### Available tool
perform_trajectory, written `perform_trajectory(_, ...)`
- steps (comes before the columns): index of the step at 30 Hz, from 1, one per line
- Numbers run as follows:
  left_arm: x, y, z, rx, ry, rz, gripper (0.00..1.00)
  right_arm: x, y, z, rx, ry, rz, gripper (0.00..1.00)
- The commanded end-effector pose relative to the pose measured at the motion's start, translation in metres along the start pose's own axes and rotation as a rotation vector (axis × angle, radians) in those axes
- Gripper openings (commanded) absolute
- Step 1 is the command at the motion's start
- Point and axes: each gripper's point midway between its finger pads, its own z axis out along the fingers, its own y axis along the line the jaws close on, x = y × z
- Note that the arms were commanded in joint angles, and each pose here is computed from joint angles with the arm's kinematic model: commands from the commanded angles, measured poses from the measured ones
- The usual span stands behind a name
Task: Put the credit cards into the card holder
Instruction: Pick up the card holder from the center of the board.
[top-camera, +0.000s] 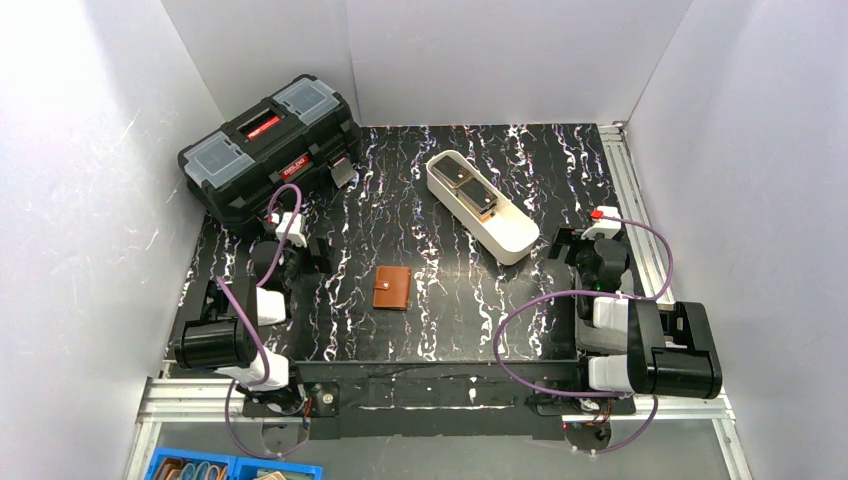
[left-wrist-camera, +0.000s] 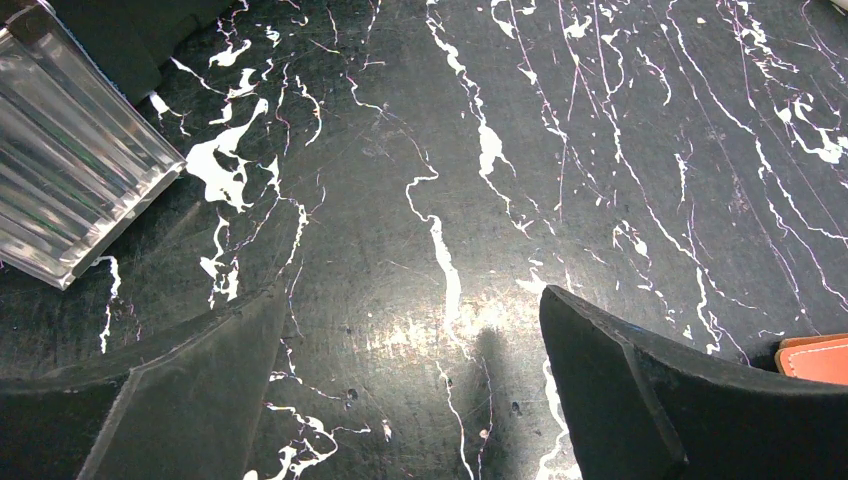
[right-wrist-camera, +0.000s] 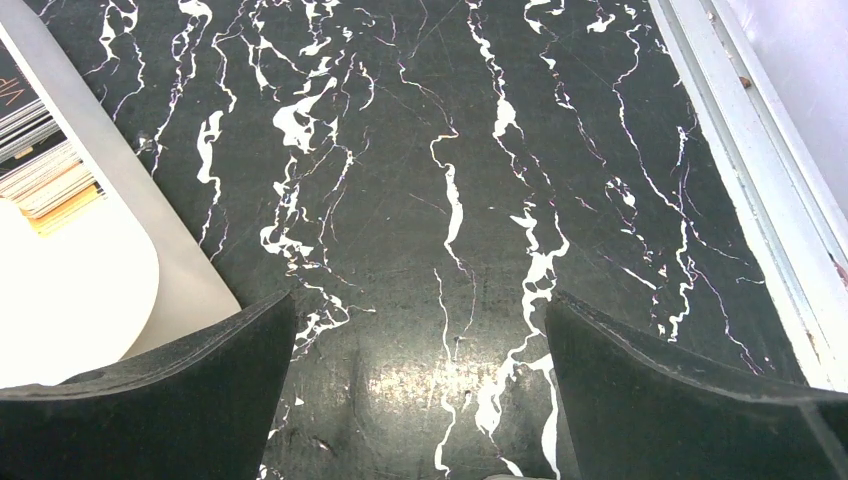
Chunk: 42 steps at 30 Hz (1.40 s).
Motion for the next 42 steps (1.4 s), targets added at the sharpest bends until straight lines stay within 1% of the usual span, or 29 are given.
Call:
perform_trajectory(1, -0.017, -0.001, 0.004, 0.010, -0.050, 0.025, 0.99, -0.030, 0.000, 0.007, -0.003, -0.087, 0.007, 1.00)
perform_trajectory(8, -0.017, 0.000, 0.005, 0.006, -0.042, 0.026, 0.99, -0.030, -0.002, 0.007, 0.011, -0.089, 0.008, 1.00)
perform_trajectory(10, -0.017, -0.001, 0.004, 0.008, -0.045, 0.025, 0.99, -0.036, -0.017, 0.006, 0.100, -0.105, 0.048, 1.00)
perform_trajectory(11, -0.021, -0.003, 0.004, 0.020, -0.055, 0.026, 0.99, -0.039, -0.026, 0.005, 0.158, -0.093, 0.073, 1.00)
perform_trajectory(13, -0.021, -0.004, 0.003, 0.030, -0.025, 0.039, 0.99, -0.044, -0.040, 0.004, 0.265, -0.008, 0.129, 1.00)
perform_trajectory(15, -0.028, -0.006, 0.005, 0.044, -0.043, 0.027, 0.99, -0.047, -0.044, 0.004, 0.315, 0.136, 0.146, 1.00)
perform_trajectory(17, -0.034, -0.024, 0.005, 0.178, 0.043, 0.062, 0.99, -0.046, -0.041, 0.002, 0.332, 0.257, 0.181, 1.00)
perform_trajectory(18, -0.033, -0.038, 0.001, 0.268, 0.129, 0.080, 0.99, -0.052, -0.038, 0.001, 0.336, 0.269, 0.218, 1.00)
perform_trajectory(19, -0.034, -0.049, -0.002, 0.332, 0.203, 0.091, 0.99, -0.057, -0.035, -0.002, 0.327, 0.257, 0.252, 1.00)
perform_trajectory(20, -0.037, -0.053, -0.005, 0.358, 0.274, 0.107, 0.99, -0.066, -0.029, -0.005, 0.304, 0.226, 0.289, 1.00)
perform_trajectory(21, -0.038, -0.055, -0.010, 0.359, 0.344, 0.135, 0.99, -0.074, -0.022, -0.008, 0.269, 0.194, 0.321, 1.00)
perform_trajectory(22, -0.044, -0.055, -0.014, 0.365, 0.376, 0.189, 0.99, -0.087, -0.015, -0.013, 0.227, 0.154, 0.351, 1.00)
perform_trajectory(23, -0.051, -0.053, -0.020, 0.351, 0.386, 0.232, 0.99, -0.096, -0.007, -0.017, 0.191, 0.134, 0.385, 1.00)
perform_trajectory(25, -0.073, -0.048, -0.026, 0.299, 0.325, 0.277, 0.99, -0.114, 0.001, -0.025, 0.172, 0.106, 0.493, 1.00)
perform_trajectory(26, -0.083, -0.049, -0.032, 0.287, 0.304, 0.273, 0.99, -0.117, 0.004, -0.029, 0.179, 0.117, 0.558, 1.00)
perform_trajectory(27, -0.092, -0.052, -0.038, 0.285, 0.294, 0.258, 0.99, -0.120, 0.008, -0.033, 0.173, 0.128, 0.605, 1.00)
perform_trajectory(28, -0.105, -0.055, -0.042, 0.273, 0.287, 0.210, 0.99, -0.124, 0.015, -0.036, 0.143, 0.138, 0.637, 1.00)
perform_trajectory(30, -0.126, -0.058, -0.049, 0.244, 0.309, 0.121, 0.99, -0.135, 0.033, -0.039, 0.043, 0.144, 0.666, 1.00)
perform_trajectory(33, -0.158, -0.063, -0.060, 0.241, 0.384, 0.039, 0.99, -0.151, 0.061, -0.043, -0.130, 0.150, 0.649, 1.00)
perform_trajectory(35, -0.174, -0.066, -0.066, 0.254, 0.440, 0.015, 0.99, -0.155, 0.077, -0.045, -0.194, 0.197, 0.612, 1.00)
perform_trajectory(37, -0.184, -0.069, -0.072, 0.264, 0.486, -0.007, 0.99, -0.156, 0.098, -0.051, -0.211, 0.253, 0.520, 1.00)
perform_trajectory(40, -0.188, -0.081, -0.080, 0.320, 0.533, -0.053, 0.99, -0.153, 0.127, -0.062, -0.195, 0.266, 0.350, 1.00)
perform_trajectory(41, -0.186, -0.087, -0.083, 0.348, 0.542, -0.072, 0.96, -0.149, 0.138, -0.068, -0.205, 0.278, 0.310, 1.00)
perform_trajectory(42, -0.184, -0.092, -0.085, 0.372, 0.544, -0.087, 0.96, -0.144, 0.149, -0.072, -0.209, 0.288, 0.276, 1.00)
